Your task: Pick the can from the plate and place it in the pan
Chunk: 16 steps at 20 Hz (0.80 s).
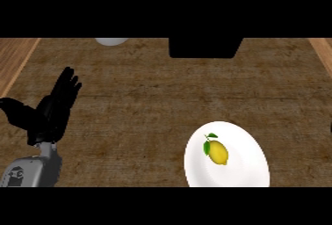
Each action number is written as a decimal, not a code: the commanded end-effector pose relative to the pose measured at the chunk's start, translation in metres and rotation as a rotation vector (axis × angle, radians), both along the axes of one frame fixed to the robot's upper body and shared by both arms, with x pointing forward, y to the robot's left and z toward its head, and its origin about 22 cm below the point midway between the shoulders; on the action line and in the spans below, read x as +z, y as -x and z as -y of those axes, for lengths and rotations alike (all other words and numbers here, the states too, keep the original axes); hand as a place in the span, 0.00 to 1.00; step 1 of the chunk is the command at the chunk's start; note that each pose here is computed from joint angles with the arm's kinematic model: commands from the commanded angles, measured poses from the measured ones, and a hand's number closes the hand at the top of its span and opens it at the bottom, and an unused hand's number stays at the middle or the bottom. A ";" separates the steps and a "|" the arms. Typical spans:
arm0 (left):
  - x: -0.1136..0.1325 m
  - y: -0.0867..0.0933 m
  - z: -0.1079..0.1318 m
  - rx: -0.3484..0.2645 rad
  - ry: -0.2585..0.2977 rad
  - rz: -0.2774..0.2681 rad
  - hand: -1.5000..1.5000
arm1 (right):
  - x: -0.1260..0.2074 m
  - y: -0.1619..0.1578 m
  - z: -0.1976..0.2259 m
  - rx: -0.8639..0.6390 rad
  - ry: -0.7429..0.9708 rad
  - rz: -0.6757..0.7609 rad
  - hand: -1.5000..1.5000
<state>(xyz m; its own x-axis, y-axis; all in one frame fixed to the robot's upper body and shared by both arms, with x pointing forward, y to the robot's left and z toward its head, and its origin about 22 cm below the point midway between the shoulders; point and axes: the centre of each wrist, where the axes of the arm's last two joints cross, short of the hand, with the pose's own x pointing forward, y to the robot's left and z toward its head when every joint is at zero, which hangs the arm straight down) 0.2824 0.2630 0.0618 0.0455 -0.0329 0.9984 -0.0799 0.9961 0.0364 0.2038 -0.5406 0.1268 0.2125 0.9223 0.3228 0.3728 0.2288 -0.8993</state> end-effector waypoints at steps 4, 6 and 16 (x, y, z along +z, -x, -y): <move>0.016 -0.009 0.003 -0.021 -0.004 -0.004 0.50 | -0.066 -0.011 0.018 0.085 -0.030 -0.053 1.00; 0.017 0.001 -0.001 -0.025 0.002 0.009 0.50 | -0.062 -0.017 0.028 0.066 -0.023 -0.065 1.00; -0.001 -0.007 0.008 -0.041 0.007 0.011 0.50 | -0.094 -0.016 0.027 -0.074 -0.236 -0.249 0.00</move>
<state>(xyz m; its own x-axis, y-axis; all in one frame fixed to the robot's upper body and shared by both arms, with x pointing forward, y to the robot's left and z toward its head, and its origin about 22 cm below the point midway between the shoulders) 0.2843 0.2594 0.0619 0.0383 -0.0287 0.9989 -0.0524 0.9982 0.0307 0.2198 -0.5664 0.0367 0.3492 0.8372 0.4209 0.2121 0.3669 -0.9058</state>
